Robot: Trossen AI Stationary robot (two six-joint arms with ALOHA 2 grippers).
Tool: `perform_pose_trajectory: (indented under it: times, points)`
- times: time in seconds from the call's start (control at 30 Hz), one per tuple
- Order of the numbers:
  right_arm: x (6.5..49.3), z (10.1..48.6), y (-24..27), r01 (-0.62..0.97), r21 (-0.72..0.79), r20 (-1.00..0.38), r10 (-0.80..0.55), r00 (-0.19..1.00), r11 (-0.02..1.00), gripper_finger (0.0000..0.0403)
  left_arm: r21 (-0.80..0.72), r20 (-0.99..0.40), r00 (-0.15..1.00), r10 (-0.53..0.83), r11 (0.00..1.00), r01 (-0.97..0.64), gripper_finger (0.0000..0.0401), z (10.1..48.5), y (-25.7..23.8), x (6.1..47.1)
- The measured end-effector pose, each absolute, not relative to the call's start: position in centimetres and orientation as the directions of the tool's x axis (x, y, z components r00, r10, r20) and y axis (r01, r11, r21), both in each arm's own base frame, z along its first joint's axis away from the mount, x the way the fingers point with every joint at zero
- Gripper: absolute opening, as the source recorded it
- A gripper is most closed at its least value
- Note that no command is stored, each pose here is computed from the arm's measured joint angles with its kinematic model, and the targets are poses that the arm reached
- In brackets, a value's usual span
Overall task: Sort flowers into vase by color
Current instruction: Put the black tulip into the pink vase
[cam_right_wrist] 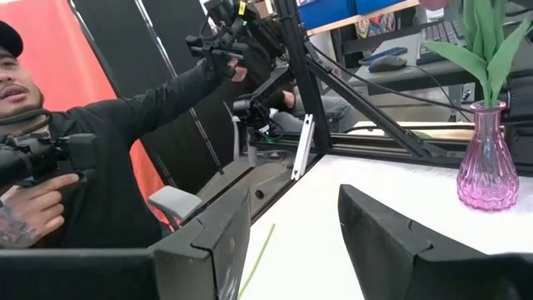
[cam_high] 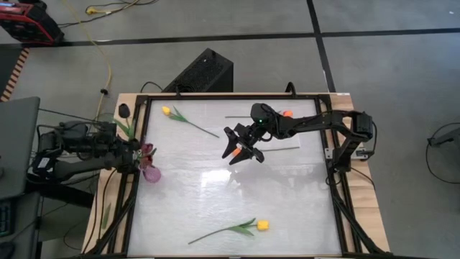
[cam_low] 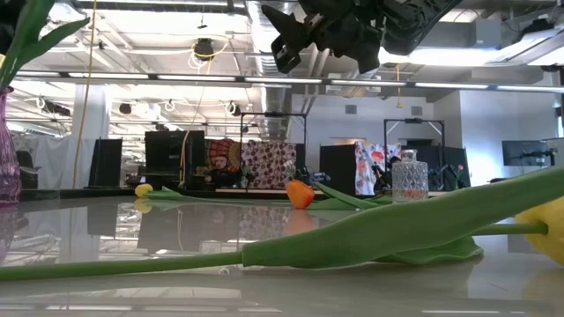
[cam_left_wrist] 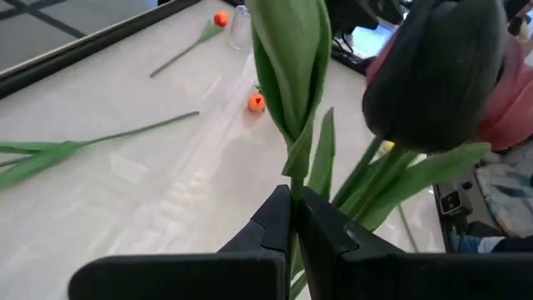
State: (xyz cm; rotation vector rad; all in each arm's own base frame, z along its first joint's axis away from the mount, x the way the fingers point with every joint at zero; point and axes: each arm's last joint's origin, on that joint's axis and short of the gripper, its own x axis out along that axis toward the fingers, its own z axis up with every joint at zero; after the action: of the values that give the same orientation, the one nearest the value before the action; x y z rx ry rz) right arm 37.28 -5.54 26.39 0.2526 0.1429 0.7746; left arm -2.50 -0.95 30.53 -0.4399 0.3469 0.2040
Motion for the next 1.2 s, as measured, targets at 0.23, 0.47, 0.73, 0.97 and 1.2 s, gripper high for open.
perform_pose_trajectory:
  times: [0.23,0.47,0.73,0.97,1.2]
  points:
    - [37.3,26.4,-5.5,-0.671,0.280,-0.036,0.706,0.707,0.687,0.0207,-0.416,-0.373,0.920,0.122,0.864,-0.283,0.0034,30.5,-0.9,-2.5]
    - [37.3,26.4,-5.5,-0.670,0.282,-0.037,0.706,0.707,0.686,0.0207,-0.467,-0.389,0.916,0.104,0.834,-0.293,0.0089,30.4,-1.0,-2.6]
    - [37.3,26.4,-5.6,-0.670,0.282,-0.037,0.705,0.708,0.687,0.0207,-0.643,-0.435,0.899,-0.052,0.717,-0.269,0.0107,29.9,-1.5,-2.7]
    - [37.2,26.4,-6.1,-0.661,0.280,-0.035,0.695,0.718,0.697,0.0207,-0.724,-0.467,0.875,-0.126,0.622,-0.297,0.0107,30.0,-1.5,-2.1]
    - [37.1,26.4,-6.5,-0.650,0.288,-0.032,0.685,0.728,0.704,0.0207,-0.661,-0.492,0.862,-0.121,0.697,-0.279,0.0107,30.3,-1.3,-1.1]
